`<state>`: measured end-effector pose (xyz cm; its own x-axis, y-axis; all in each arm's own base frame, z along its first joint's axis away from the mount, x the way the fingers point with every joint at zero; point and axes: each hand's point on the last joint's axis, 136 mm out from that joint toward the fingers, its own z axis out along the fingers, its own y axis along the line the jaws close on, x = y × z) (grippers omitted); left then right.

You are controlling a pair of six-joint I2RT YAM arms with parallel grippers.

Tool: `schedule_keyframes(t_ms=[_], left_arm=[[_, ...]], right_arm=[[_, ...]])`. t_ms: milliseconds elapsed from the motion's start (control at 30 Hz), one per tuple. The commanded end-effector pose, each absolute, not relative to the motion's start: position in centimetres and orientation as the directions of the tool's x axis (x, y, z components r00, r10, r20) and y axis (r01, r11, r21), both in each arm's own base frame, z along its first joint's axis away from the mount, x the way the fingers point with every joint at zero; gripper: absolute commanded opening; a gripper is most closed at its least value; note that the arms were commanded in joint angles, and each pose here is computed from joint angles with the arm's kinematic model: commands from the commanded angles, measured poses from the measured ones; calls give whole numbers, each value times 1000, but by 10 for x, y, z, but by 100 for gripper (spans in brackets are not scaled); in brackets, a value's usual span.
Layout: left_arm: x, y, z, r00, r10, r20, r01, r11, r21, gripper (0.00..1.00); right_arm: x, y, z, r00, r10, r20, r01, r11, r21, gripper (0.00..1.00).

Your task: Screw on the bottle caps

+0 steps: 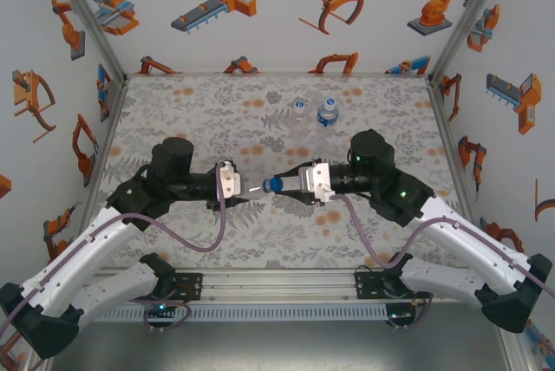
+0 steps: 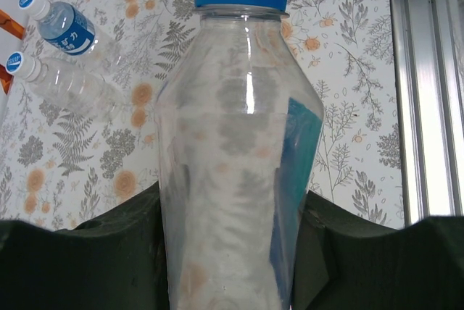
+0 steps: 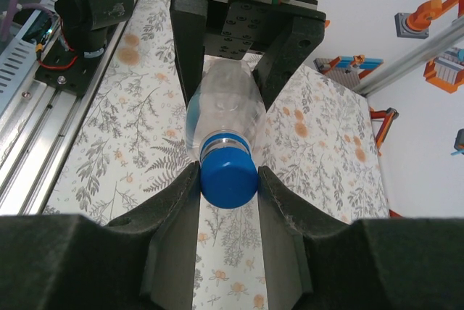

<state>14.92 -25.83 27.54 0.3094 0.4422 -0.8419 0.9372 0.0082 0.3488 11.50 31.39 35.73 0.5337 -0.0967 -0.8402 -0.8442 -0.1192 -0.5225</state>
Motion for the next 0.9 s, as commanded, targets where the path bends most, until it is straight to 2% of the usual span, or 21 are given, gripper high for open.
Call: schedule_keyframes(t_ms=[0,233,867], left_arm=[[149,-265,296,321,387,-864,935,18,355,0],[149,-266,293,317,390,-864,938,8,348,0],[144,-273,301,275,346,-897,957,-10,289,0]], right_arm=[[108,316,359,540,-85,-837,-838,-140,-527,0],[120,314,358,558,-131,-819,-830,-75,-553,0],[128,327,345,491,-144,-859,-871,-58,-488,0]])
